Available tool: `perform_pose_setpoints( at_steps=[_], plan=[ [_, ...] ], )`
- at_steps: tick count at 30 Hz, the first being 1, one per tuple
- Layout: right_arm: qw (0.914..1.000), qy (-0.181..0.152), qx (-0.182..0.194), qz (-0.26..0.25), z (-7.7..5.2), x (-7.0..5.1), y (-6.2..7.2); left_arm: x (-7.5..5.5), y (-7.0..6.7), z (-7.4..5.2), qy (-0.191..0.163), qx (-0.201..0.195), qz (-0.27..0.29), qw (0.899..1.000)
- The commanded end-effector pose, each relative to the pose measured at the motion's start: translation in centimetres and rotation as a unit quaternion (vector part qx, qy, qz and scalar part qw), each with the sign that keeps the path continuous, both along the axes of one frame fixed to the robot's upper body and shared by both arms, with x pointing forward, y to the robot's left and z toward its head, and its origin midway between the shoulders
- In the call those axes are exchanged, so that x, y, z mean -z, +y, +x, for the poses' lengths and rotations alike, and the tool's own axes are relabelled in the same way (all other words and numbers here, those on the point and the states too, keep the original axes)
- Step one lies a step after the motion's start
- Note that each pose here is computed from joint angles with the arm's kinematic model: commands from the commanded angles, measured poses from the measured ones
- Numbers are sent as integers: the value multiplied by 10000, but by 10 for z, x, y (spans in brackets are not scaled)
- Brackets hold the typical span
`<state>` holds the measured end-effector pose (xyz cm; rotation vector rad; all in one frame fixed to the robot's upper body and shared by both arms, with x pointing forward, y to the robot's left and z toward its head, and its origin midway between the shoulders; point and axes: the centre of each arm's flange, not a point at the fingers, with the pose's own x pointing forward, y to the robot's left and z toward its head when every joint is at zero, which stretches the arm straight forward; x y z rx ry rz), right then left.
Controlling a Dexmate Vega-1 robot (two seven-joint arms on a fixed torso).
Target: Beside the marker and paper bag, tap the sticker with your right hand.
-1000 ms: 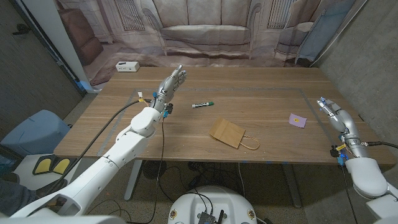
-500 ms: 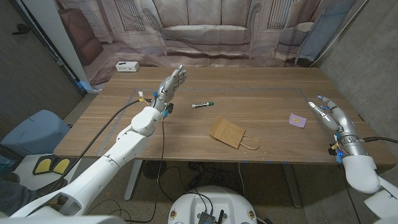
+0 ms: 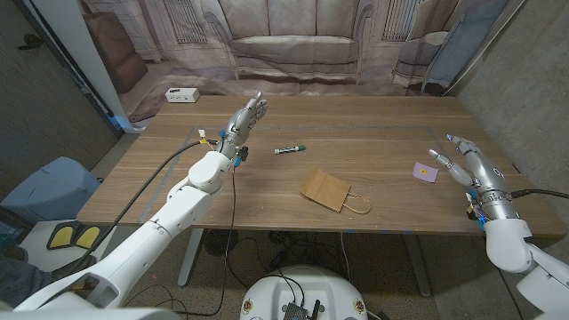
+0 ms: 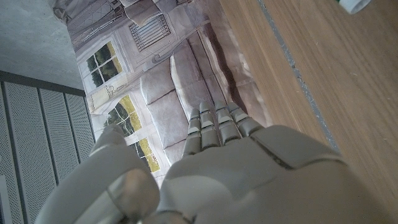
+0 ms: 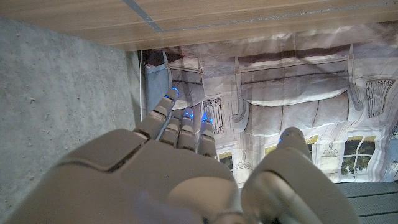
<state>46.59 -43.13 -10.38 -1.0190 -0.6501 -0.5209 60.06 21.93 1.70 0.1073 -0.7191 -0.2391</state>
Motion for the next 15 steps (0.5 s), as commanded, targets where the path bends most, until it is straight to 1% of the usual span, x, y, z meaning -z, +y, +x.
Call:
perform_pose_setpoints(
  at_steps=[1,15],
  plan=[
    [9982,127,308,-502,7,-10,9,-1,2,1,-28,-34,-41,10000],
    [9944,505,536,-761,11,-17,11,5,3,2,19,-29,-98,9999]
  ],
)
